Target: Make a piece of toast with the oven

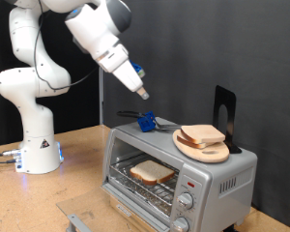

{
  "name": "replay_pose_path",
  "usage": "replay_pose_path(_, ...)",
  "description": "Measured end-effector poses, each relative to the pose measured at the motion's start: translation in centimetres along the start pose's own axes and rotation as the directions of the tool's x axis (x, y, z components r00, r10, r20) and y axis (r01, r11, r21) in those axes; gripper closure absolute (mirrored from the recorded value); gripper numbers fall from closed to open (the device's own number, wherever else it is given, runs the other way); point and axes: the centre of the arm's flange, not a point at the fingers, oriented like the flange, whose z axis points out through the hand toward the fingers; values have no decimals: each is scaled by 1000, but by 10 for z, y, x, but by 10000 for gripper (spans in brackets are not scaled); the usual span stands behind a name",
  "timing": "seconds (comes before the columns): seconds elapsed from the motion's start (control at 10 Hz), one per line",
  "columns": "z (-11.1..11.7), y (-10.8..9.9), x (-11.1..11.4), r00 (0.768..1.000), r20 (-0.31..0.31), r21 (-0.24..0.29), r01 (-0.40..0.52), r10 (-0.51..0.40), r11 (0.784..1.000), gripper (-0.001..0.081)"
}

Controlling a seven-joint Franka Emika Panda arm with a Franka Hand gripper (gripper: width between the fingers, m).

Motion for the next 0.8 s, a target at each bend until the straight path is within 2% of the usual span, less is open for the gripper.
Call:
replay_pose_path(0.1, -7, 15, -7, 1000, 6, -20, -11, 11, 1000, -2)
replay_pose_path(0.3, -19, 49, -19, 998, 51, -96, -18, 23, 995, -2)
replay_pose_path(0.4, -21, 57, -21, 998, 62, -114, -19, 26, 993, -2)
replay_pose_path(0.6, -20, 57, -23, 997, 65, -104, -34, 41, 994, -2)
replay_pose_path(0.8, -29, 68, -27, 983, 76, -71, -160, 165, 985, -2)
